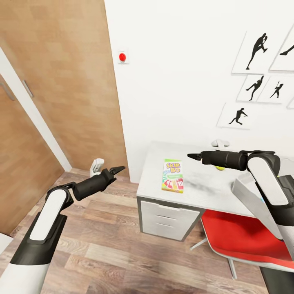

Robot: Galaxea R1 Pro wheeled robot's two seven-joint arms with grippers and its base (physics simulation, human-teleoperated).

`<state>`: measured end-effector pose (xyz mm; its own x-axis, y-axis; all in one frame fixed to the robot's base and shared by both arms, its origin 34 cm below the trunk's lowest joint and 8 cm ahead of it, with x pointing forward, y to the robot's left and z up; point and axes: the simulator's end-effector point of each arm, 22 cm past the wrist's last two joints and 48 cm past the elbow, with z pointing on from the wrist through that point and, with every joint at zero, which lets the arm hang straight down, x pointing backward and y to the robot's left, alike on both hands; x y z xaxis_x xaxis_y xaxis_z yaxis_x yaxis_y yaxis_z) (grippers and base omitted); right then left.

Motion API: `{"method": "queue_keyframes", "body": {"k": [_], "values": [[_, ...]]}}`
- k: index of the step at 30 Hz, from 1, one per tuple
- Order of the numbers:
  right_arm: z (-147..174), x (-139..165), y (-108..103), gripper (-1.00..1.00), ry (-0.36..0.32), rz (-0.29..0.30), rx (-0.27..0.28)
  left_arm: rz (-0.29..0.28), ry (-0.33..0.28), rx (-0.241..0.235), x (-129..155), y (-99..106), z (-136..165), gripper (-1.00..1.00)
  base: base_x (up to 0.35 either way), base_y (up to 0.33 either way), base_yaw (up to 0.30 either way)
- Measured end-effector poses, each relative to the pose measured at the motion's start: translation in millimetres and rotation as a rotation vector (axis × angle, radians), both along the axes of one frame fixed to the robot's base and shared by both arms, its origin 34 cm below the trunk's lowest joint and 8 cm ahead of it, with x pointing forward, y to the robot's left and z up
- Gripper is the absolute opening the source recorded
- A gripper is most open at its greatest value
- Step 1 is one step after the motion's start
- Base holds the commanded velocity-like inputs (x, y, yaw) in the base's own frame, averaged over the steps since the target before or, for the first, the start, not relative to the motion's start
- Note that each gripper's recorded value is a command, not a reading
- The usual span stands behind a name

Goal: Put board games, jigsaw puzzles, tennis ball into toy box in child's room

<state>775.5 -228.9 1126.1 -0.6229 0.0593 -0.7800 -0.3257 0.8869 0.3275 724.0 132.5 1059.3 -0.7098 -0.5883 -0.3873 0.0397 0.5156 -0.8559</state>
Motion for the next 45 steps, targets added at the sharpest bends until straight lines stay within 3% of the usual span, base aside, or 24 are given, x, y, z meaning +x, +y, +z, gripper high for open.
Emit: {"method": "queue_keyframes", "body": {"k": [17, 25, 36, 45], "values": [[4.8, -8.1, -7.6, 1.0, -0.004, -0.022, -0.01, 0.003, -0.025, 0.001, -1.7, 0.9, 15.6, 1.0, 0.141, 0.221, 0.0], [-7.9, -18.2, -10.6, 1.0, 0.024, -0.031, -0.013, 0.003, -0.037, 0.002, -3.0, -0.1, 22.7, 1.0, 0.242, 0.103, 0.0], [-47.6, -30.9, -31.8, 1.0, 0.115, -0.089, -0.043, 0.009, -0.035, 0.012, -6.5, 0.3, 23.8, 1.0, 0.094, 0.028, 0.0], [-106.8, -52.2, -61.3, 1.0, 0.257, -0.158, -0.07, 0.015, 0.019, 0.017, -24.6, -0.2, -0.4, 1.0, 0.023, 0.007, 0.0]]}}
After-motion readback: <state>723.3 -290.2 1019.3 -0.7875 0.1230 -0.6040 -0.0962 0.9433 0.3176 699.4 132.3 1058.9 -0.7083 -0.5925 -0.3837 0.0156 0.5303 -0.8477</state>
